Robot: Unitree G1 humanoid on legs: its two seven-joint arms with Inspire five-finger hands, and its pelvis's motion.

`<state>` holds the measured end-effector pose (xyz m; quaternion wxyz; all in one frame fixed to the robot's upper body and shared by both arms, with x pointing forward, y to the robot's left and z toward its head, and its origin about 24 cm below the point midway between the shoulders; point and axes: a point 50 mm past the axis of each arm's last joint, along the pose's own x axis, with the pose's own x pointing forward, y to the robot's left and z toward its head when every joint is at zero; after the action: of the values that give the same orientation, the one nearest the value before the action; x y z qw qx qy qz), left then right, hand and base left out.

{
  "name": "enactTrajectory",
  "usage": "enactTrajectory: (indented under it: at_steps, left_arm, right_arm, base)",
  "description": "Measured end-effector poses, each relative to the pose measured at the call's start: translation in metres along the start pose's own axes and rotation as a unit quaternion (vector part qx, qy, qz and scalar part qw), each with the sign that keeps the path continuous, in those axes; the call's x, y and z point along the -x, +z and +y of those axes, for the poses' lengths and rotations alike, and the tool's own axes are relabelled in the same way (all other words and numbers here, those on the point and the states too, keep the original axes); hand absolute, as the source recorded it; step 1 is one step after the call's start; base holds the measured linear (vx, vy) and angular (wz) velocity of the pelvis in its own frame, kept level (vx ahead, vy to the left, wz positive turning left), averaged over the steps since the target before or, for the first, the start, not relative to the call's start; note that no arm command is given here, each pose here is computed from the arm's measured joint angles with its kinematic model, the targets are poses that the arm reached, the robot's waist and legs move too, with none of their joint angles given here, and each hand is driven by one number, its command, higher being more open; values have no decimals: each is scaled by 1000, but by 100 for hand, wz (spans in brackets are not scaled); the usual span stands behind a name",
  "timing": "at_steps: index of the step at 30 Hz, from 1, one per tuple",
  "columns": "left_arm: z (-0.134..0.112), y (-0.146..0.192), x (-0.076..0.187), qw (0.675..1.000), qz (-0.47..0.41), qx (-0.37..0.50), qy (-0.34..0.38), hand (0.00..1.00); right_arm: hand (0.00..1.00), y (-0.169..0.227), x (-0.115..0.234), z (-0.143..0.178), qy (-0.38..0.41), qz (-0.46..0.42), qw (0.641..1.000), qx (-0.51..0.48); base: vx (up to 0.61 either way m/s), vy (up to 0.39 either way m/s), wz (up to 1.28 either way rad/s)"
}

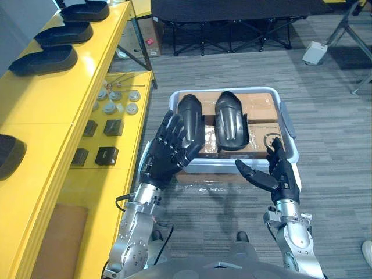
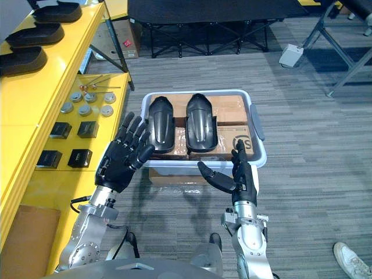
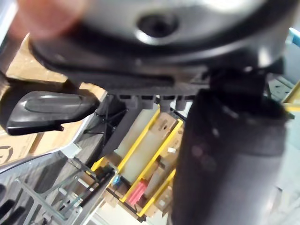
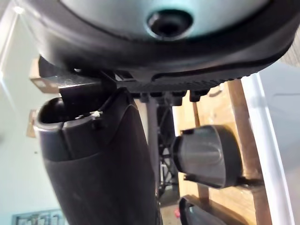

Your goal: Walk over and take three plastic housings, then place them on the shelf

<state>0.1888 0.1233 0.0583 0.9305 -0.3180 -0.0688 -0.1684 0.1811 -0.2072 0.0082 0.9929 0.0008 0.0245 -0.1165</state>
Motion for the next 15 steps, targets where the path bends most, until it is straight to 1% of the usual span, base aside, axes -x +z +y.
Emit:
enactTrajectory:
  at_steps: [1,4,6,7,8,11,15]
  left_arm:
    - [0,-1,0,1000,4,0,-3,100]
    - [2,-1,1,999,26,-11,-21,100]
    - [-2,1,-7,998,27,-24,-47,100]
    - [-4,1,-9,998,26,-24,-55,100]
    - [-7,3,-15,997,20,-26,-69,100]
    - [-13,1,-24,995,24,-26,-92,100]
    - [-18,-9,-25,993,47,-17,-109,100]
  right_arm:
    - [100,-1,-3,-1,-6,2,1000,-2]
    - [100,-5,-30,-16,-65,11,998,-15]
    - [100,6,-61,-34,-133,-5,991,-21]
    - [100,12,-69,-38,-147,-14,989,-24]
    - [100,30,-88,-45,-169,-40,985,-22]
    - [100,82,-126,-59,-211,-106,972,-5]
    - [100,116,-144,-76,-243,-140,960,15]
  base:
    - [-25,79,-21]
    - [-54,57,-12]
    - [-123,41,13]
    - [-131,-1,16]
    - [-104,-17,10]
    - [-117,-40,6]
    - [-20,-20,2]
